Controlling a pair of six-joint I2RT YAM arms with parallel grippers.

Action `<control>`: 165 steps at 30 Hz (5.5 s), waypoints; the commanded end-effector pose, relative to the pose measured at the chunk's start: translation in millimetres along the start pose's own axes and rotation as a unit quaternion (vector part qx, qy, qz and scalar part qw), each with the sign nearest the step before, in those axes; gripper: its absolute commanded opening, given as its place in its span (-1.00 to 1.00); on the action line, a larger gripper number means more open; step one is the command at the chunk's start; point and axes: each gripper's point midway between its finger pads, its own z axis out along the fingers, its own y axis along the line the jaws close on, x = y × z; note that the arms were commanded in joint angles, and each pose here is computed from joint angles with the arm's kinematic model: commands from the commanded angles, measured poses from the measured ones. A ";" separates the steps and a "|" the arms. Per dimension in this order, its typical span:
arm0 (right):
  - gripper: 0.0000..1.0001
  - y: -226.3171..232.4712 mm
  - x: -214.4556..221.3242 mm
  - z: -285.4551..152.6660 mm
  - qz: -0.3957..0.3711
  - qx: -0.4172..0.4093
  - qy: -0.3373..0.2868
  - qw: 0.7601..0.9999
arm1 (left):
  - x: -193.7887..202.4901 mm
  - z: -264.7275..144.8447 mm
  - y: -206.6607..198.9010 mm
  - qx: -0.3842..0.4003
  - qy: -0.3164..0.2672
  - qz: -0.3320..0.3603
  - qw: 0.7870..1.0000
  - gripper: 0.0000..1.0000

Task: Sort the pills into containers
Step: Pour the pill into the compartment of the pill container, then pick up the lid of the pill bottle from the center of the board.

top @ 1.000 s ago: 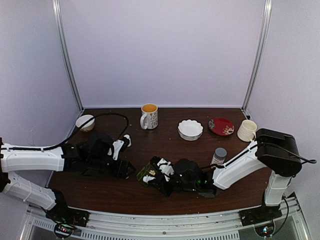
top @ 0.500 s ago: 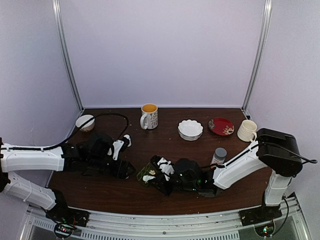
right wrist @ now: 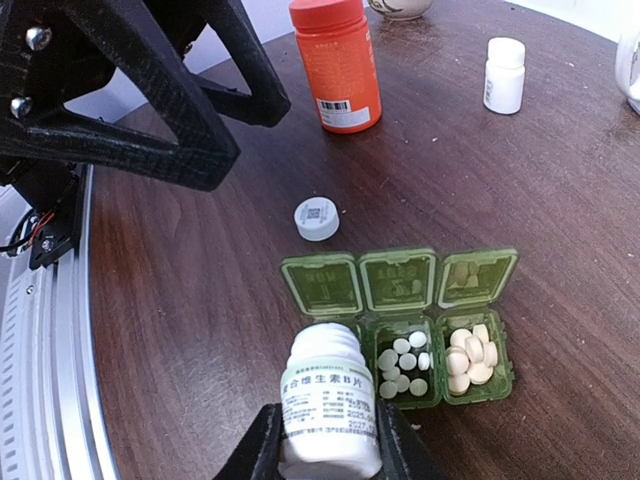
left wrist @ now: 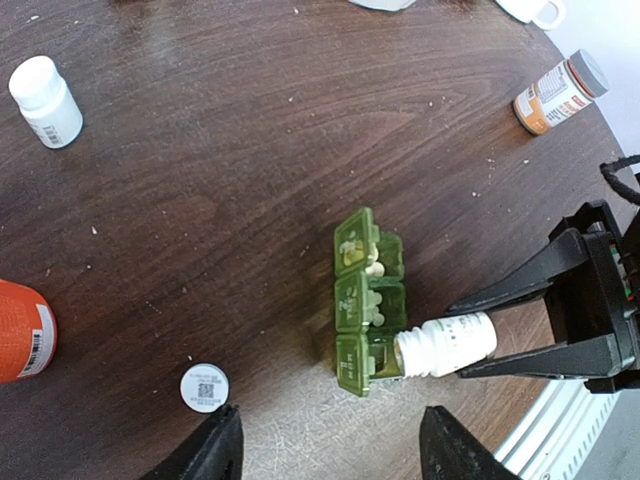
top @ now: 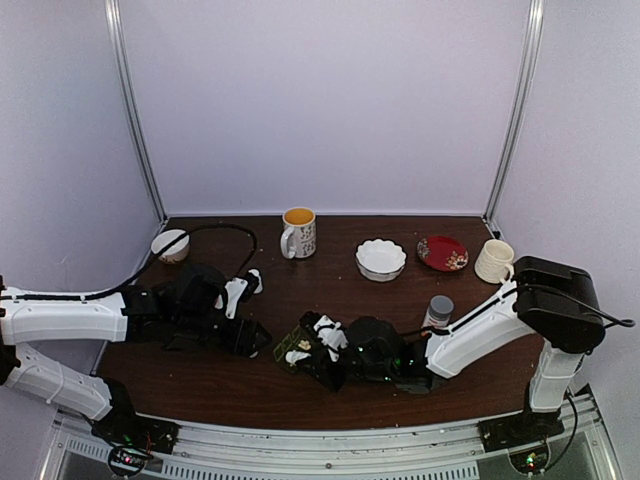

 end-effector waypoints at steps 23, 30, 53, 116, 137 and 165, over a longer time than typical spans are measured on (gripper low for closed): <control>-1.00 7.4 -7.2 3.0 -0.008 -0.005 0.003 1.000 | -18.5 -7.7 -4.6 0.000 -0.023 0.009 1.000 0.26; -1.00 7.3 -9.7 0.6 -0.007 -0.007 -0.008 1.000 | -16.8 -7.3 -3.4 -0.001 -0.022 0.008 1.000 0.26; -1.00 1.3 -6.7 1.0 0.002 0.012 0.004 1.000 | -9.0 -4.9 12.0 -0.042 -0.007 0.000 0.999 0.27; -1.00 9.2 -11.9 -6.7 -0.003 -0.013 -0.013 1.000 | 24.7 21.0 46.1 -0.143 0.106 -0.007 0.984 0.28; -1.00 4.7 -11.8 -4.3 0.003 0.001 -0.011 1.000 | 29.1 24.4 49.0 -0.150 0.115 -0.011 0.982 0.28; -1.00 3.3 -2.1 1.3 -0.004 0.005 0.023 1.000 | 35.0 32.1 52.0 -0.157 0.130 -0.009 0.979 0.28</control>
